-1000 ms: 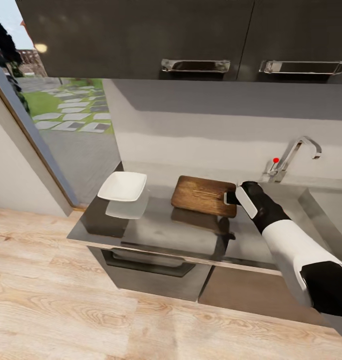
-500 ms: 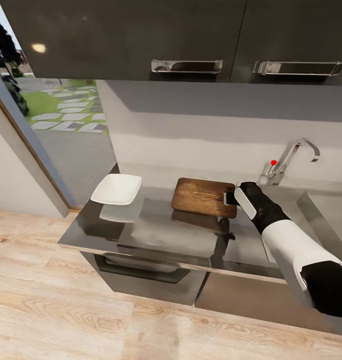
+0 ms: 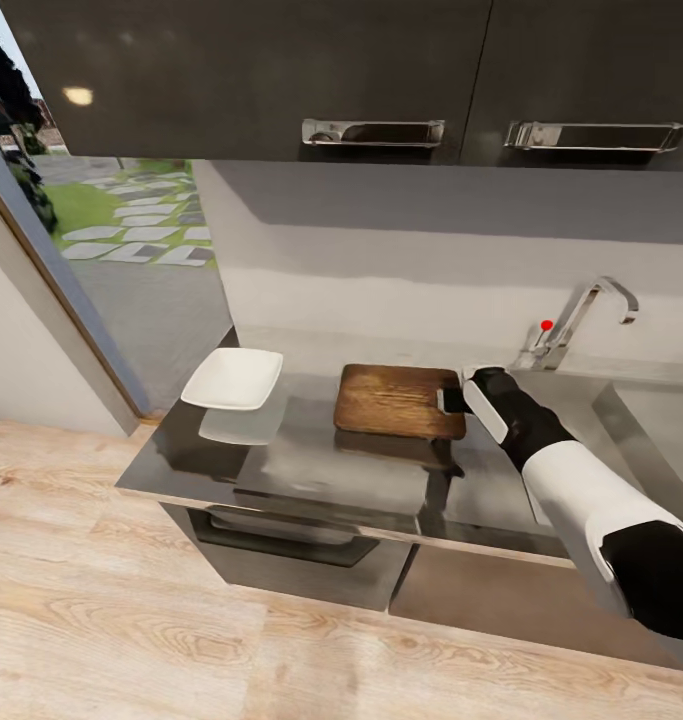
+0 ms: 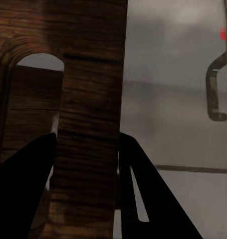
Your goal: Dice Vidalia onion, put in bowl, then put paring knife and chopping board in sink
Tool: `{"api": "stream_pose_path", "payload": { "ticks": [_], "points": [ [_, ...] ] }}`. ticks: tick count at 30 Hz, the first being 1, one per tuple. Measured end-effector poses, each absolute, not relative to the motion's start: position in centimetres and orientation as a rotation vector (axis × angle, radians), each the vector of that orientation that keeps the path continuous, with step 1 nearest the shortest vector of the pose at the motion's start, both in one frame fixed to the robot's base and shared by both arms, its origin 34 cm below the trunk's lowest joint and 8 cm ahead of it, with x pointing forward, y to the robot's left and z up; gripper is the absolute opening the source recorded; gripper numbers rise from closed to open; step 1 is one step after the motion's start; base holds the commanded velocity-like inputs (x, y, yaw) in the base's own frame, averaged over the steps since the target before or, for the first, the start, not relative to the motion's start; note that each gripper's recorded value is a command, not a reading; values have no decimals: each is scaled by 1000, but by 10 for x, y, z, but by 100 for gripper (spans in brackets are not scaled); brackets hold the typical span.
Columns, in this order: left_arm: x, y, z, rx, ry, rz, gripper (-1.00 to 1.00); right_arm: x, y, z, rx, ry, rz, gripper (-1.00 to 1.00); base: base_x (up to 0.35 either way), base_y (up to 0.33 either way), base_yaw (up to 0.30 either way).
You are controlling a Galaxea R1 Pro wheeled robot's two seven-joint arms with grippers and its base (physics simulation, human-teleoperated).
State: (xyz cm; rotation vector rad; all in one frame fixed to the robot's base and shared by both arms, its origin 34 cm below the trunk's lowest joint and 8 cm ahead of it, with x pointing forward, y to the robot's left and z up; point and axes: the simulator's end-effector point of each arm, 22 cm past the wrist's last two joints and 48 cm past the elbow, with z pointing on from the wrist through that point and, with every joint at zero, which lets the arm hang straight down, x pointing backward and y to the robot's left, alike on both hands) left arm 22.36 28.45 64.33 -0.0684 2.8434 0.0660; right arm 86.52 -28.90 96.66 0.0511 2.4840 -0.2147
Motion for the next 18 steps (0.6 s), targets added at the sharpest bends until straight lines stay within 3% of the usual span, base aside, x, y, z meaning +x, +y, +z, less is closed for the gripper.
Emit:
{"api": "stream_pose_path", "payload": {
  "ticks": [18],
  "points": [
    [223, 284, 643, -68, 2844, 66, 100, 852, -296, 941, 59, 2548, -161, -100, 0, 0, 0]
  ]
}}
